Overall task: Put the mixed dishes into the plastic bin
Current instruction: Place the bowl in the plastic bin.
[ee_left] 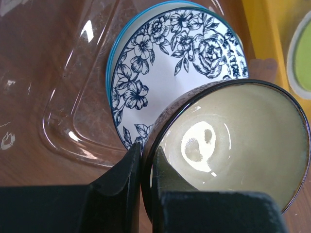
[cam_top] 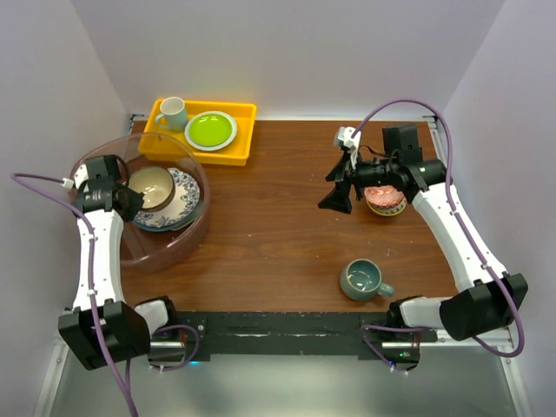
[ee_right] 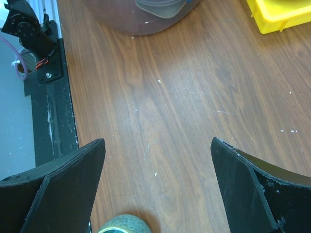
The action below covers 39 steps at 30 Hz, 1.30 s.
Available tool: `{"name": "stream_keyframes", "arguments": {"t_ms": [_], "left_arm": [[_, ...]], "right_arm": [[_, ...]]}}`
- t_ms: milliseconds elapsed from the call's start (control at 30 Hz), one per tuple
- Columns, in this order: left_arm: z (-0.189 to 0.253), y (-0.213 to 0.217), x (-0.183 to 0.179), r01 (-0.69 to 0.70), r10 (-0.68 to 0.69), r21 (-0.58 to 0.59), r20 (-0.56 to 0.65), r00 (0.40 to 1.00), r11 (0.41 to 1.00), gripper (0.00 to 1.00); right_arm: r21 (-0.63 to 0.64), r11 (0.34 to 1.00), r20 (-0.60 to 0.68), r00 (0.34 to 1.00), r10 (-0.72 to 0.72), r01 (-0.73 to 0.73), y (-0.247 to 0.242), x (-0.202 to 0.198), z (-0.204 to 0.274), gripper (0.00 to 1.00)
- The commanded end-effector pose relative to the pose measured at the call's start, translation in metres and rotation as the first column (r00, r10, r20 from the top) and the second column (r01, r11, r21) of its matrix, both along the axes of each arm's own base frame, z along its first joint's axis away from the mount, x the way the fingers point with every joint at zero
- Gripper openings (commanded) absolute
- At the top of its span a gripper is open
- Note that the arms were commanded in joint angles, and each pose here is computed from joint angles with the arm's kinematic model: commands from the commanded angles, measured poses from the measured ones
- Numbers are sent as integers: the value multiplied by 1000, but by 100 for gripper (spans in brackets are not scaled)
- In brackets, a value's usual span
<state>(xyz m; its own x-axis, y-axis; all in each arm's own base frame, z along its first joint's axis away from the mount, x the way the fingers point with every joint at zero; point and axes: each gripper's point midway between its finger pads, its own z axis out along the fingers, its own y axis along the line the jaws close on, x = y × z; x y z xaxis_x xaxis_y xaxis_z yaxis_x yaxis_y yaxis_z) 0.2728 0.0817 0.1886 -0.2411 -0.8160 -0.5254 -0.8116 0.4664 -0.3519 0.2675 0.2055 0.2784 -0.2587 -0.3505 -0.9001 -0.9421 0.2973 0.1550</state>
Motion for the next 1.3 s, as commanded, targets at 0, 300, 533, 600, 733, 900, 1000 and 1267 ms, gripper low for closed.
{"name": "stream_keyframes", "arguments": {"t_ms": [0, 300, 533, 600, 733, 900, 1000, 1267], "left_arm": [[21, 5, 30, -23, 25, -17, 149, 988, 1000, 0], [2, 3, 62, 42, -33, -63, 131, 991, 997, 0], [-15, 2, 83, 86, -76, -89, 112, 991, 992, 0], [-19, 3, 86, 86, -77, -88, 100, 992, 992, 0], [-34, 7, 91, 99, -95, -81, 52, 994, 992, 0], [-39, 13, 94, 102, -101, -56, 26, 995, 993, 4], [-44, 13, 94, 113, -113, -53, 7, 994, 992, 13], [-44, 18, 91, 132, -132, -7, -31, 991, 991, 32]], "right_arm": [[1, 1000, 47, 999, -9, 8, -3, 0, 7, 94], [1, 1000, 38, 999, -21, 21, -3, 3, 4, 94], [2, 1000, 33, 999, -25, 25, -3, 3, 3, 94], [3, 1000, 32, 999, -24, 23, -3, 3, 2, 94], [3, 1000, 33, 999, -23, 23, -3, 3, 2, 95], [6, 1000, 25, 999, -22, 22, -2, 4, 1, 95], [7, 1000, 22, 999, -23, 23, -2, 4, 1, 94], [7, 1000, 19, 1000, -22, 22, -1, 5, 0, 95]]}}
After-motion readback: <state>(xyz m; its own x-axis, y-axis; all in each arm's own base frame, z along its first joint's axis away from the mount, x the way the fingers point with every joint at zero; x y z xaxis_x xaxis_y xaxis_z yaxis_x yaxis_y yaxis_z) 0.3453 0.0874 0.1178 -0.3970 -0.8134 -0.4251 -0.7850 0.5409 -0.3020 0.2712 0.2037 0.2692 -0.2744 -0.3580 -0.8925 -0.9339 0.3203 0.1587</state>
